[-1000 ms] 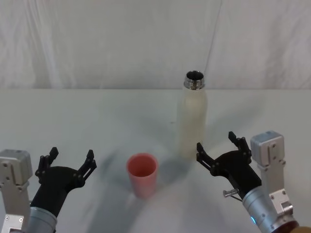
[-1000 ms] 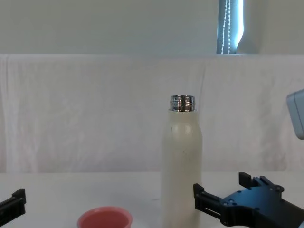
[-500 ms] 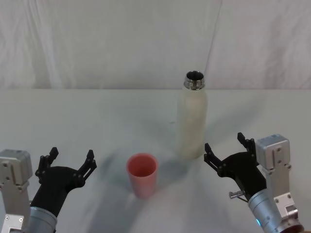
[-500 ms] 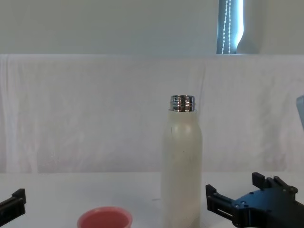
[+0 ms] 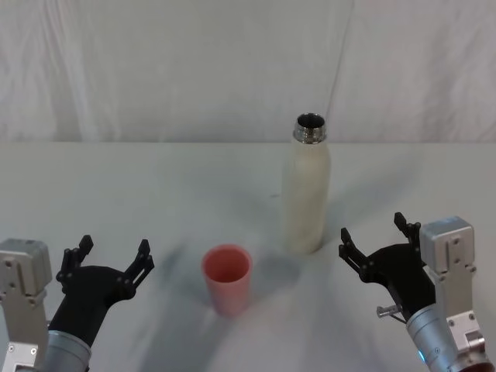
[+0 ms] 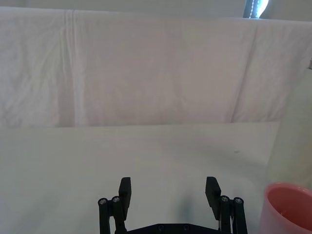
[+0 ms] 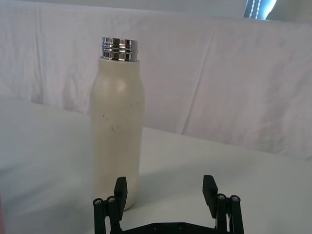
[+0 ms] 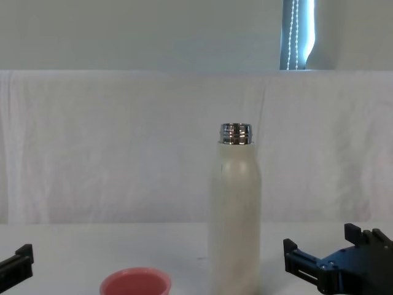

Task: Grasp the thermos with one hand and pour water into the cup lid.

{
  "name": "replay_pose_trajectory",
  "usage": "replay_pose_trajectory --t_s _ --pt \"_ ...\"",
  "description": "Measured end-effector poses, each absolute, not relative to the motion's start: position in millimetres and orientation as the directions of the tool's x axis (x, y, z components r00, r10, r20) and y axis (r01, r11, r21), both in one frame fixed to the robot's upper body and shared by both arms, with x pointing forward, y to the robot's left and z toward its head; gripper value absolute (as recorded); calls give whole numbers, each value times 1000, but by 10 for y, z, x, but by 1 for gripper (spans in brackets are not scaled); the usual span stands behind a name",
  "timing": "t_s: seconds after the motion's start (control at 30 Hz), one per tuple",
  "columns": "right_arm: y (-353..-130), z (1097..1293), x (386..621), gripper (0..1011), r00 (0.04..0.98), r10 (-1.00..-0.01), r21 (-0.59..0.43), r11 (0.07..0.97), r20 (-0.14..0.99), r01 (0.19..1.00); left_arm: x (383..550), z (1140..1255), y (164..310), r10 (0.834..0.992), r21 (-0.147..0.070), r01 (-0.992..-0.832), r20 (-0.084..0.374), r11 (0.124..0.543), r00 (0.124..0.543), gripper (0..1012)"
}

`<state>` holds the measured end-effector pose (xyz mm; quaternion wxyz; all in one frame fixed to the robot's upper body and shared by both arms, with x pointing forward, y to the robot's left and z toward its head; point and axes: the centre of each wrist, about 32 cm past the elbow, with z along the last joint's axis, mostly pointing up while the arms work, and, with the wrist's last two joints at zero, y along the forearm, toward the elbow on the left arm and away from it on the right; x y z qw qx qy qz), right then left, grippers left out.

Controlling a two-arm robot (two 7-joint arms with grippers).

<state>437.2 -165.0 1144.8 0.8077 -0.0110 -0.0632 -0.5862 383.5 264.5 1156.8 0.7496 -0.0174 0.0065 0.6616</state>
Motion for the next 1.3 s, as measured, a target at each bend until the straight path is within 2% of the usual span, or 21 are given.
replay_pose_trajectory --t_s 0.37,1.0,1.3 --pt "-1664 11453 4384 1001 299 -946 55 307 123 950 3835 11568 2645 992 -18 -992 -33 124 125 1001" --pt "-1748 11417 4284 1001 351 -925 5 356 142 935 3835 11568 2645 992 -18 -992 -33 124 125 1001" --pt "-1731 11297 4366 1001 341 -932 0 344 124 939 3835 11568 2645 992 -18 -992 -33 124 124 1001"
